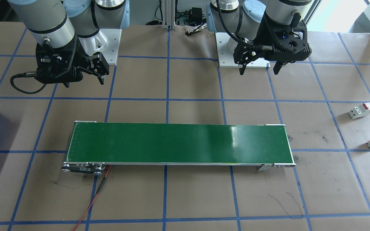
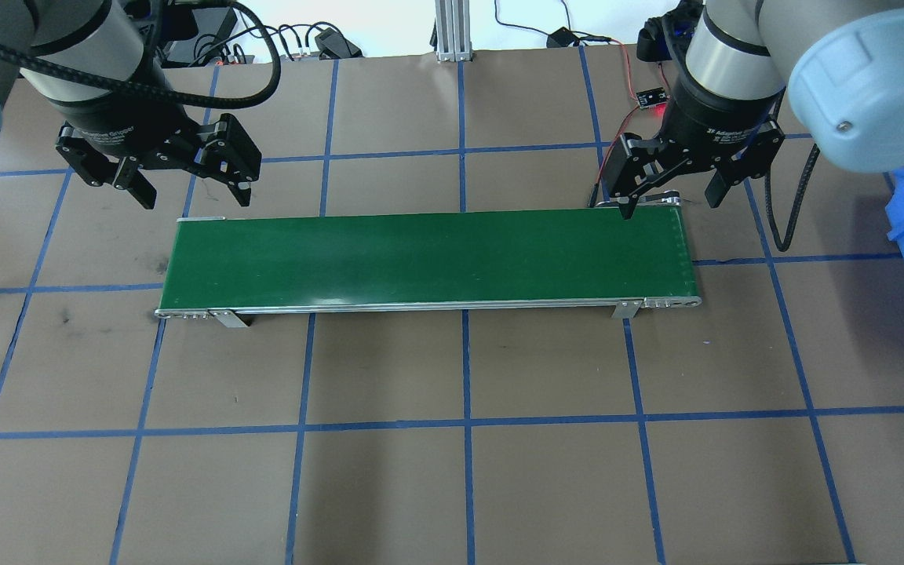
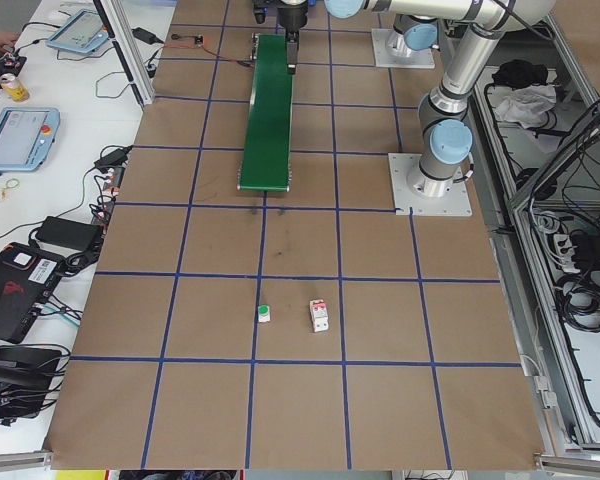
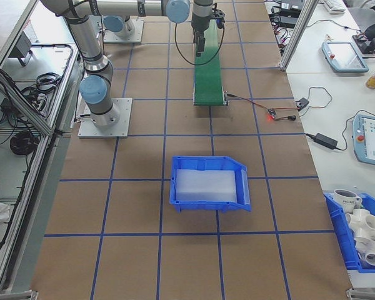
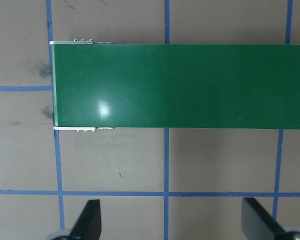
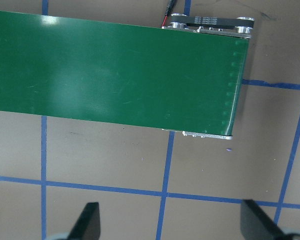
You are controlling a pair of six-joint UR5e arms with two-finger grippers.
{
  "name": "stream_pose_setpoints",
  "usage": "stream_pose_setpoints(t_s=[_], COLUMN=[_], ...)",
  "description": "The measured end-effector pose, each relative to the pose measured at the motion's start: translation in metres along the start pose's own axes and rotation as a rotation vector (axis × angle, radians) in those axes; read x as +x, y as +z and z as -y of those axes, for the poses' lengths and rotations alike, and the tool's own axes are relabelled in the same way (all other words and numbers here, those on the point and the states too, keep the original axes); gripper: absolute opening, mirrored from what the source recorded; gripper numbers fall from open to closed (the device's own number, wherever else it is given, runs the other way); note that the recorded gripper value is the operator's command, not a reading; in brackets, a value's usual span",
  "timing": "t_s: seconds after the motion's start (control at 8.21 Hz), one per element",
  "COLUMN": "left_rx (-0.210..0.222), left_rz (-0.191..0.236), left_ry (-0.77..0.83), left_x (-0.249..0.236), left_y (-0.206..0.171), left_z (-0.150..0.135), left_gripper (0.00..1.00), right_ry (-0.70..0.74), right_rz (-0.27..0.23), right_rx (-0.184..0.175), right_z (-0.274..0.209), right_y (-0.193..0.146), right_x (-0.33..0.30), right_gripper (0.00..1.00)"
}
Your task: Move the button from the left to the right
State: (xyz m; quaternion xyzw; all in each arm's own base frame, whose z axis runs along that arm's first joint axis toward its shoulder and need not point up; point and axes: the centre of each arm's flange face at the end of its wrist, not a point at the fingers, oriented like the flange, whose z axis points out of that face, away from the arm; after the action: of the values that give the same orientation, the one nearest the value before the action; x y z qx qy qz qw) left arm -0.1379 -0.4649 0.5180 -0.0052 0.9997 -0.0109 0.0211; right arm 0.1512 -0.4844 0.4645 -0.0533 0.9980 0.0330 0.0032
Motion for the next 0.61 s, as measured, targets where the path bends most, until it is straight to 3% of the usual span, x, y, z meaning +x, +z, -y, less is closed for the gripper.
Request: stream_pose_setpoints(t_s=[0.61], left_rx=[0.005], left_rz=[-0.009], left_ry=[0.082], left_x=[-0.010], left_y=[0.002], left_z=[0.007], left_gripper=[1.00], right_ry=[0.001], right_rz=[-0.003], right_rx=[0.014], right_z=[0.001], right_y=[-0.001], right_x=[0.000], right_gripper=[1.00])
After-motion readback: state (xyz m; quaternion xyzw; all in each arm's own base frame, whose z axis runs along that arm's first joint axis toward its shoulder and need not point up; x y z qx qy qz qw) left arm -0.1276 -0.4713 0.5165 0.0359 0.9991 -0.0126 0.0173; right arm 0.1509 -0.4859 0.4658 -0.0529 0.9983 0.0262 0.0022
